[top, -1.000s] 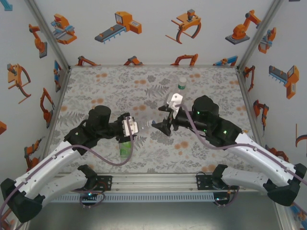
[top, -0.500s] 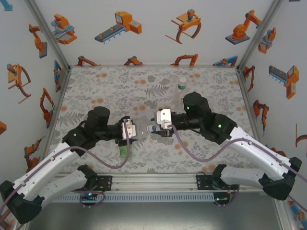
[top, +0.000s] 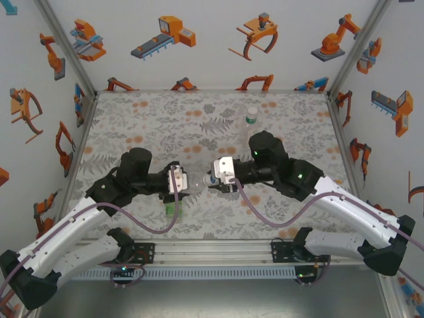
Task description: Screw on the bottle caps
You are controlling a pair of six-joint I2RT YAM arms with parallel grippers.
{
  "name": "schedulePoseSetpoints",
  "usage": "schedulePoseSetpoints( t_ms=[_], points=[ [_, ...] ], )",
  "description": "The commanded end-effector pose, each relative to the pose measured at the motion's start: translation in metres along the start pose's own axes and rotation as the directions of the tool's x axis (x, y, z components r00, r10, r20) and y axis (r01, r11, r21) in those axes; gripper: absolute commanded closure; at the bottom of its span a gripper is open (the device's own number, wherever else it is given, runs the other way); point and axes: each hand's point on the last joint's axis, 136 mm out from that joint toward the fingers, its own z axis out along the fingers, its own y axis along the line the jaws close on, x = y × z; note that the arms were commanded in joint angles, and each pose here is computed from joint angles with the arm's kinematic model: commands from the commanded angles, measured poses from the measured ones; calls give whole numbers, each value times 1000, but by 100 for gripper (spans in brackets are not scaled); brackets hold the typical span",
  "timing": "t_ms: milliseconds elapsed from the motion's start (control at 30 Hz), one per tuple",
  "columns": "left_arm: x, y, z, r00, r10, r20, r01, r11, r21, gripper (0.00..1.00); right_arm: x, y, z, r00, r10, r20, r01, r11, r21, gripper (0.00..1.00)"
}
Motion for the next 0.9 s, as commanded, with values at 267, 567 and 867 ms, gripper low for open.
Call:
schedulePoseSetpoints(
  t_ms=[267,567,867],
  points=[
    [-18,0,-7,998,17,58,-17,1000,2,100,3,-5,4,1000,2,3,-2,999,52,59],
    [-18,0,-4,998,13,62,-13,1000,10,100,2,-5,-1,1000,-8,9,8,998,70,61],
    [-17,2,-4,998,18,57,-18,1000,2,100,2,-9,-2,1000,20,15,-21,995,100,91]
  ],
)
